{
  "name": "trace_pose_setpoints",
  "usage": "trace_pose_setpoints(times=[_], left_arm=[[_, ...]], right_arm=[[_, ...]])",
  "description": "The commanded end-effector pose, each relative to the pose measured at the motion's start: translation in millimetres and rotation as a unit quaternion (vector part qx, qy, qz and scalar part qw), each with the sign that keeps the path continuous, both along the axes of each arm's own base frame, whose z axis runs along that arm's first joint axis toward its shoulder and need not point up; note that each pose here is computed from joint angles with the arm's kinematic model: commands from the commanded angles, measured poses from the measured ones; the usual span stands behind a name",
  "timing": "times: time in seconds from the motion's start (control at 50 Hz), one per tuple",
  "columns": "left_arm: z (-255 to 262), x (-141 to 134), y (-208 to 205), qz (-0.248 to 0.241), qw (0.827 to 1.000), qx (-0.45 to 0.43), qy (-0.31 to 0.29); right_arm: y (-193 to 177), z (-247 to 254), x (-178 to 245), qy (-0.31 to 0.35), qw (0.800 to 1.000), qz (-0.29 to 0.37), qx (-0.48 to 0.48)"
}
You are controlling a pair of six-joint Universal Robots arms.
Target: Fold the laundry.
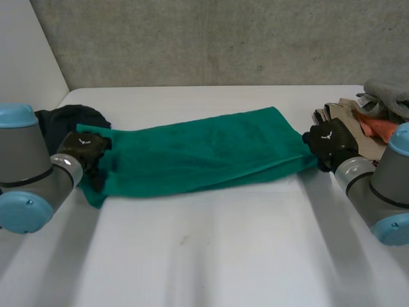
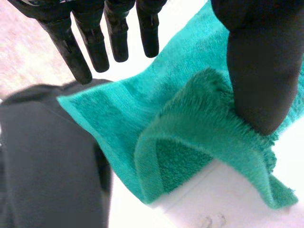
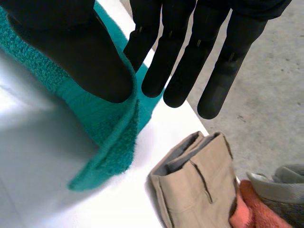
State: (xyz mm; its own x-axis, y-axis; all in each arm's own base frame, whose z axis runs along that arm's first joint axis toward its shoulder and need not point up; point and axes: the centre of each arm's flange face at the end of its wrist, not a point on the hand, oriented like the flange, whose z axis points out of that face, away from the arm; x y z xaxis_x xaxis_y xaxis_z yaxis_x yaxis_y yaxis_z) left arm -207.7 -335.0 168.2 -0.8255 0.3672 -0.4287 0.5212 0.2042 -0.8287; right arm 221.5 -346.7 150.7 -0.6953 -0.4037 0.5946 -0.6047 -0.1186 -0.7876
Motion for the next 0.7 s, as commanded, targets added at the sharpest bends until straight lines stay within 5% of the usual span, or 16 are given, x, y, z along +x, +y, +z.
trace_pose_setpoints(times=[0.02, 0.26, 0.7], left_arm=[[18, 8, 41, -0.004, 1.0, -0.005, 0.008], [-8, 16, 103, -0.073, 0.997, 0.016, -0.011], [-37, -9, 17, -0.082, 0.996, -0.021, 0.0]], right_arm=[[4, 5, 0, -0.019, 1.0, -0.005, 0.002], [7, 4, 0, -0.018, 1.0, -0.005, 0.006], [12, -5, 2, -0.002, 1.0, 0.001, 0.014]])
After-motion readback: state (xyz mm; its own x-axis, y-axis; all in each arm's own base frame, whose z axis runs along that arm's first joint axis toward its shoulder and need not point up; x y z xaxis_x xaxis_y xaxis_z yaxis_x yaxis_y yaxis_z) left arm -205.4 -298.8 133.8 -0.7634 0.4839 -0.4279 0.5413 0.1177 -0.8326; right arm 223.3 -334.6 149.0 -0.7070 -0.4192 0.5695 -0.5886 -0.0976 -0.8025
